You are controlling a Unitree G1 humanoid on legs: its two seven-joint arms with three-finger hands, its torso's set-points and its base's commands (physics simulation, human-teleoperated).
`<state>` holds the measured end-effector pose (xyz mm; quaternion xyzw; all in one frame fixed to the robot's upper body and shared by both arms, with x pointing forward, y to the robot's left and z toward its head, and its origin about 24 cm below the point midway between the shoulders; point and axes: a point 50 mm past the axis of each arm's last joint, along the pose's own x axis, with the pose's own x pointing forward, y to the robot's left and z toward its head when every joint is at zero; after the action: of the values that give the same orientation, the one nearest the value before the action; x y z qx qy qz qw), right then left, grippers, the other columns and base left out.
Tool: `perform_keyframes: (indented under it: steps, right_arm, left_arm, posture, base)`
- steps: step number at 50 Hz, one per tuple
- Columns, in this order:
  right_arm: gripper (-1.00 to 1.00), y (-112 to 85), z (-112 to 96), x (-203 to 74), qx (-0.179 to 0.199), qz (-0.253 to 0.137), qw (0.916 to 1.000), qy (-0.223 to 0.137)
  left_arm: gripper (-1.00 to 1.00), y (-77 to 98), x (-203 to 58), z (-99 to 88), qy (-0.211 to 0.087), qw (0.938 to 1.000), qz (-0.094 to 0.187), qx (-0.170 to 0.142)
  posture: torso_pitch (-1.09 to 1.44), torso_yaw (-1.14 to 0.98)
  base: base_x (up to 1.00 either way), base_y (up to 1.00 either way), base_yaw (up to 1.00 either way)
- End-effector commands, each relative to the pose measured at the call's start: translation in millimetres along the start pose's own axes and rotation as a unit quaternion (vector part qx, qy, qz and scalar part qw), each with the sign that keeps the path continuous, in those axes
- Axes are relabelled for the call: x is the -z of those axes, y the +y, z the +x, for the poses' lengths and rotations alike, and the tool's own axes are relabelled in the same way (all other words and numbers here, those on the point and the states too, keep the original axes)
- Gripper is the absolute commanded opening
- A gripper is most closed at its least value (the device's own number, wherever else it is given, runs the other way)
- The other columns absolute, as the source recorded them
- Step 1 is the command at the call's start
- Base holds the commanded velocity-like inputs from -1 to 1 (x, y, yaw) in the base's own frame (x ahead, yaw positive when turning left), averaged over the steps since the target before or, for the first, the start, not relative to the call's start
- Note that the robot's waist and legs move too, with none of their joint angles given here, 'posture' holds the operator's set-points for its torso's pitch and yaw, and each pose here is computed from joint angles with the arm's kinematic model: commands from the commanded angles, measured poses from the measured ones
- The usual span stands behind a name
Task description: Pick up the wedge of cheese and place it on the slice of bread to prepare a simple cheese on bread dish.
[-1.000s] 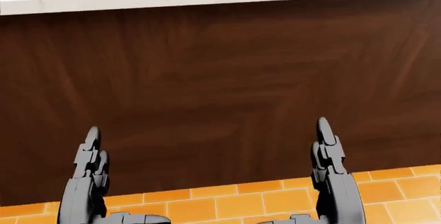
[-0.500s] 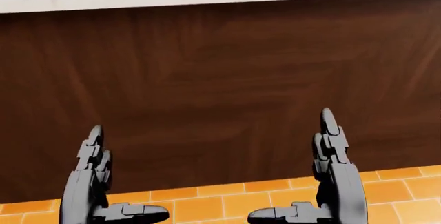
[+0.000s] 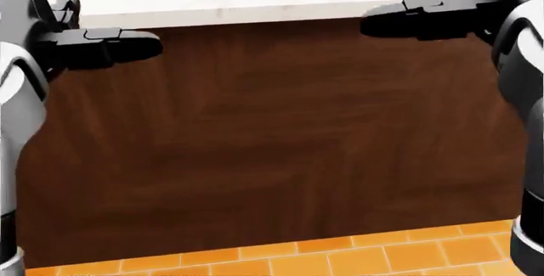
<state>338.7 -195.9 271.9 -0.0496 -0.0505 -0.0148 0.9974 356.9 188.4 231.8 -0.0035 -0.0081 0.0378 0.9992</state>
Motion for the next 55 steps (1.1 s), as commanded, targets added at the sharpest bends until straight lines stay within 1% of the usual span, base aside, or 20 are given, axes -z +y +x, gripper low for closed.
perform_keyframes:
  steps: [1,4,7,11,15,16,18,19,21,22,23,24,25,27,29,32,45,46,48,55]
  right_arm:
    - [1.0,-0.6,4.2,-28.1,-0.007,-0.007,0.9996,-0.026]
    - [1.0,-1.8,13.3,-55.2,-0.013,-0.015,0.9992,-0.034]
    - [1.0,-1.5,21.4,-71.9,-0.017,-0.023,0.999,-0.036]
    - [1.0,-2.1,28.9,-91.0,-0.023,-0.025,0.9988,-0.035]
    - [1.0,-2.5,31.4,-107.2,-0.022,-0.035,0.9983,-0.04]
    - [1.0,-2.9,32.9,-106.5,-0.015,-0.041,0.9985,-0.034]
    - [1.0,-3.3,32.4,-112.9,-0.023,-0.023,0.9985,-0.044]
    - [1.0,-4.4,34.8,-110.3,-0.01,-0.045,0.9983,-0.035]
    - [1.0,-3.8,35.6,-112.6,-0.014,-0.045,0.9983,-0.035]
    - [1.0,-4.6,35.2,-115.9,-0.009,-0.055,0.9977,-0.039]
    - [1.0,-4.4,35.1,-117.0,-0.01,-0.053,0.9978,-0.039]
    - [1.0,-2.9,32.8,-122.9,-0.027,-0.028,0.9979,-0.052]
    - [1.0,-2.8,33.6,-119.9,-0.017,-0.052,0.9976,-0.042]
    - [1.0,-2.5,31.2,-121.2,-0.021,-0.055,0.997,-0.051]
    - [1.0,-2.5,31.1,-120.4,-0.019,-0.065,0.9964,-0.05]
    - [1.0,-1.4,28.5,-127.6,-0.024,-0.07,0.9957,-0.056]
    - [1.0,0.1,26.8,-131.6,-0.031,-0.068,0.9954,-0.06]
    - [1.0,-1.5,27.3,-132.0,-0.025,-0.064,0.9964,-0.05]
    - [1.0,-2.1,25.3,-136.3,-0.029,-0.054,0.9966,-0.054]
    - [1.0,-1.8,24.6,-139.1,-0.031,-0.057,0.9965,-0.052]
  left_arm:
    - [1.0,1.0,-39.8,-1.7,-0.052,0.9987,-0.001,-0.001]
    - [1.0,4.1,-69.8,2.0,-0.06,0.9982,0.0,-0.002]
    - [1.0,4.9,-88.5,4.4,-0.067,0.9978,0.005,-0.003]
    - [1.0,6.6,-108.1,4.9,-0.074,0.9972,0.01,-0.004]
    - [1.0,8.7,-117.7,6.2,-0.076,0.997,0.012,-0.007]
    - [1.0,8.6,-118.8,5.8,-0.077,0.9969,0.014,-0.007]
    - [1.0,8.2,-118.6,5.9,-0.077,0.9969,0.015,-0.007]
    - [1.0,7.9,-118.9,5.7,-0.077,0.9969,0.016,-0.006]
    - [1.0,7.8,-121.6,5.0,-0.079,0.9967,0.016,-0.006]
    - [1.0,7.9,-123.2,4.4,-0.081,0.9966,0.015,-0.006]
    - [1.0,7.9,-123.6,4.3,-0.081,0.9966,0.015,-0.006]
    - [1.0,7.5,-123.1,4.3,-0.082,0.9965,0.015,-0.006]
    - [1.0,7.4,-122.6,4.2,-0.082,0.9965,0.016,-0.005]
    - [1.0,8.2,-121.3,4.3,-0.081,0.9966,0.014,-0.006]
    - [1.0,9.4,-121.3,4.5,-0.081,0.9966,0.014,-0.007]
    - [1.0,9.1,-128.9,0.0,-0.088,0.996,0.012,-0.007]
    - [1.0,8.6,-131.1,-1.2,-0.091,0.9958,0.011,-0.005]
    - [1.0,8.5,-131.6,-1.3,-0.091,0.9957,0.011,-0.005]
    - [1.0,8.7,-134.6,-1.7,-0.093,0.9956,0.011,-0.006]
    - [1.0,6.9,-139.9,-3.7,-0.098,0.995,0.014,-0.005]
  posture:
    - [0.0,0.0]
    - [0.0,0.0]
    - [0.0,0.0]
    - [0.0,0.0]
    - [0.0,0.0]
    - [0.0,0.0]
    - [0.0,0.0]
    - [0.0,0.0]
    - [0.0,0.0]
    - [0.0,0.0]
    - [0.0,0.0]
    - [0.0,0.0]
    - [0.0,0.0]
    - [0.0,0.0]
    - [0.0,0.0]
    - [0.0,0.0]
    - [0.0,0.0]
    - [0.0,0.0]
    - [0.0,0.0]
    - [0.0,0.0]
  base:
    - [0.0,0.0,0.0]
    - [0.0,0.0,0.0]
    - [0.0,0.0,0.0]
    - [0.0,0.0,0.0]
    - [0.0,0.0,0.0]
    - [0.0,0.0,0.0]
    - [0.0,0.0,0.0]
    - [0.0,0.0,0.0]
    - [0.0,0.0,0.0]
    - [0.0,0.0,0.0]
    - [0.0,0.0,0.0]
    - [0.0,0.0,0.0]
    - [0.0,0.0,0.0]
    - [0.0,0.0,0.0]
    - [0.0,0.0,0.0]
    - [0.0,0.0,0.27]
    - [0.04,0.0,0.9]
    - [0.0,0.0,0.0]
    - [0.0,0.0,0.0]
    - [0.13,0.0,0.0]
